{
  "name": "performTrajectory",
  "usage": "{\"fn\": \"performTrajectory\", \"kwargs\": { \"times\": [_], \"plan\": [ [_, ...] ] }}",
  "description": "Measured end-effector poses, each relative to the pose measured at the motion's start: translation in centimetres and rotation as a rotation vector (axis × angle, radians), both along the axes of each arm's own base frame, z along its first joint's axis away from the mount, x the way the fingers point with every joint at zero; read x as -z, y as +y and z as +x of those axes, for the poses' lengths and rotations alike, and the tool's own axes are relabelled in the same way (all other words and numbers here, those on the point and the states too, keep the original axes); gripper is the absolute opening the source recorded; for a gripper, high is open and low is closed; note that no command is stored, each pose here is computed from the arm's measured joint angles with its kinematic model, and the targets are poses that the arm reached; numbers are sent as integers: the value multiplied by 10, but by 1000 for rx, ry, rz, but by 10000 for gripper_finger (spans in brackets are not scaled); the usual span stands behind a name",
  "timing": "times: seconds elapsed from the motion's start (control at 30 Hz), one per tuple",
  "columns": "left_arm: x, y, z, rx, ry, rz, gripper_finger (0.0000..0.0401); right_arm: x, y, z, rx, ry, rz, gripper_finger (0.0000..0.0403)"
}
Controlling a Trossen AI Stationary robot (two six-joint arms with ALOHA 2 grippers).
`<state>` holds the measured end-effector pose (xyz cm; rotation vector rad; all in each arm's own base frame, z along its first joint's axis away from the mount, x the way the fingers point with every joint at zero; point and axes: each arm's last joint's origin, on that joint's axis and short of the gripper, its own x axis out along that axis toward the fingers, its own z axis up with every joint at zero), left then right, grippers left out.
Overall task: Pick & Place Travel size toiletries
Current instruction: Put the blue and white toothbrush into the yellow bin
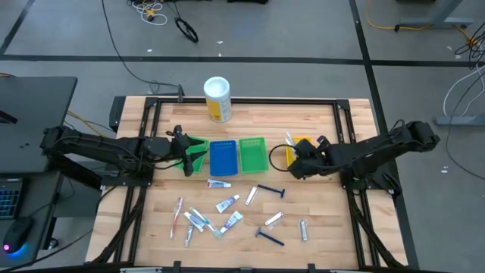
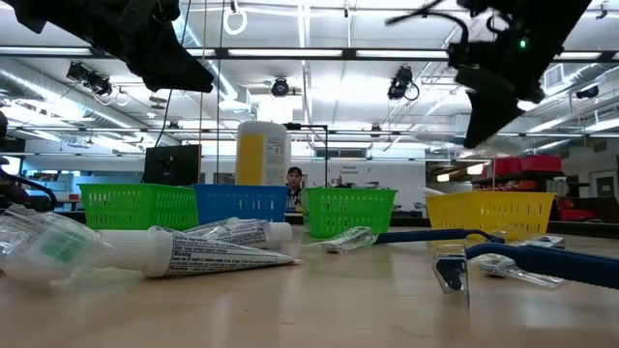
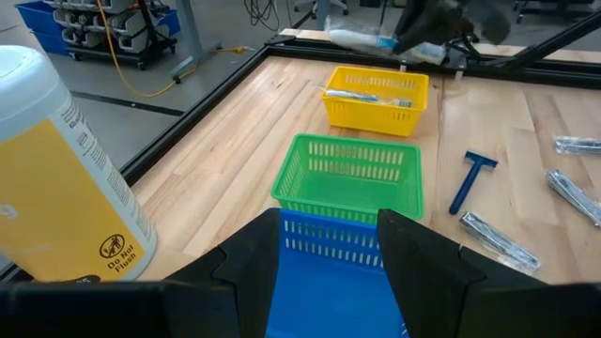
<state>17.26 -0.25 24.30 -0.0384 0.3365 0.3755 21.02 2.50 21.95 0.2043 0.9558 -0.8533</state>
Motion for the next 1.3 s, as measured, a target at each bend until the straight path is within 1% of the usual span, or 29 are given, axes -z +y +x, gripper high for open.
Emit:
{"fn": "performTrajectory", "kwargs": {
  "times": [0.1,0.23,0.37,0.5,0.67,0.8,0.97,1.13,1.3],
  "plan": [
    [0,0,0,0,-1,0,187,13,-4,-2,-7,13,11,48],
    [0,0,0,-2,-2,1,187,32,-10,-8,-3,38,-5,48],
    [-1,0,0,-3,-11,0,187,49,-17,-13,-26,75,-24,48],
    [-3,0,1,-2,-28,-1,187,59,-23,-14,-30,48,-29,48],
    [-3,0,1,-3,-30,-1,187,66,-30,-17,-5,56,-27,48],
    [-3,0,1,-2,-30,-1,187,70,-33,-20,-9,78,6,48],
    [-3,0,1,-2,-30,-1,187,71,-34,-18,-53,83,44,52],
    [-3,0,1,-2,-30,-1,187,71,-36,-16,-81,73,74,74],
    [-2,0,1,-2,-29,-1,187,71,-36,-16,-78,72,70,108]
  ]
}}
